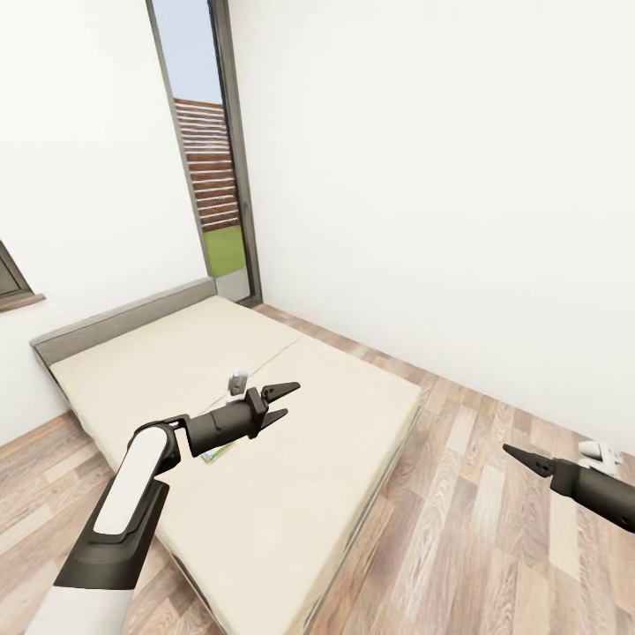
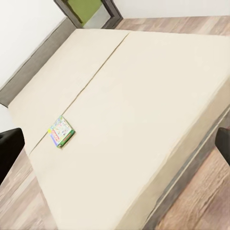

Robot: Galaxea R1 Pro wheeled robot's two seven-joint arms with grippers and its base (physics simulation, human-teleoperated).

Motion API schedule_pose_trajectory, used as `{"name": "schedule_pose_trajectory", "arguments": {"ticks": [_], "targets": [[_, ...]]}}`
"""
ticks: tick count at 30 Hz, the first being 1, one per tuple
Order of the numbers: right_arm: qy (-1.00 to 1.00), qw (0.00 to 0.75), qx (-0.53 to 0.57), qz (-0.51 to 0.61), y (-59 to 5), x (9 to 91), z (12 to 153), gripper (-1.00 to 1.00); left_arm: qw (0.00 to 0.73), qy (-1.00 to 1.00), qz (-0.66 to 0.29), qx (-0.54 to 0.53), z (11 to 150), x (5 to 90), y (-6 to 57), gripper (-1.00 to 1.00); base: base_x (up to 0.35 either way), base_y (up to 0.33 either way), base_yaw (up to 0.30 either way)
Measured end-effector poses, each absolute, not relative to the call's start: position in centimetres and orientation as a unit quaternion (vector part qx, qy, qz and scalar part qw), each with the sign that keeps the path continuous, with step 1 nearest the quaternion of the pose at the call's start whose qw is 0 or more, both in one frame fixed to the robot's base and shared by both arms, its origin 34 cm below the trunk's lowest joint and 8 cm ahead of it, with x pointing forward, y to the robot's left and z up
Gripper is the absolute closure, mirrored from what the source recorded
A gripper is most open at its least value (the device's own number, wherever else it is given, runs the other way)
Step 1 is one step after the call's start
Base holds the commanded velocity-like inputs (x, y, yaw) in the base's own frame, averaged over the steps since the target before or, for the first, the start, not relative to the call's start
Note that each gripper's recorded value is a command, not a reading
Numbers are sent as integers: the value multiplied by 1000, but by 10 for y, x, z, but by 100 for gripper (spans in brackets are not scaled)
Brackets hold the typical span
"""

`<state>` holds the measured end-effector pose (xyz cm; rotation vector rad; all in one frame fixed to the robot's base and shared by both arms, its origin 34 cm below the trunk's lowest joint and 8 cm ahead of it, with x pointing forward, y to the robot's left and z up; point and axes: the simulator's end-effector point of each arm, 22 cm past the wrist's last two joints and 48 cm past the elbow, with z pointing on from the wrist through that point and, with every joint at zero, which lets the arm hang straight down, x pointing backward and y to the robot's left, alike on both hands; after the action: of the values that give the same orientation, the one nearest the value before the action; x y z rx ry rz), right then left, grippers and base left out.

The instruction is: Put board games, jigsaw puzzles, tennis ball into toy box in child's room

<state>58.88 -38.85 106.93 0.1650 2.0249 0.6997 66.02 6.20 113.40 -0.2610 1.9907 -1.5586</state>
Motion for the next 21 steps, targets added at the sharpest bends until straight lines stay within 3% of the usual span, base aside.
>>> {"name": "schedule_pose_trajectory", "arguments": {"ticks": [12, 21], "targets": [[829, 477, 67, 286, -389, 589, 1070, -100, 295, 747, -587, -98, 1135, 660, 62, -100, 0, 143, -9], [829, 477, 67, 286, -389, 589, 1070, -100, 295, 747, -588, -97, 1135, 660, 62, -100, 0, 52, -2]]}}
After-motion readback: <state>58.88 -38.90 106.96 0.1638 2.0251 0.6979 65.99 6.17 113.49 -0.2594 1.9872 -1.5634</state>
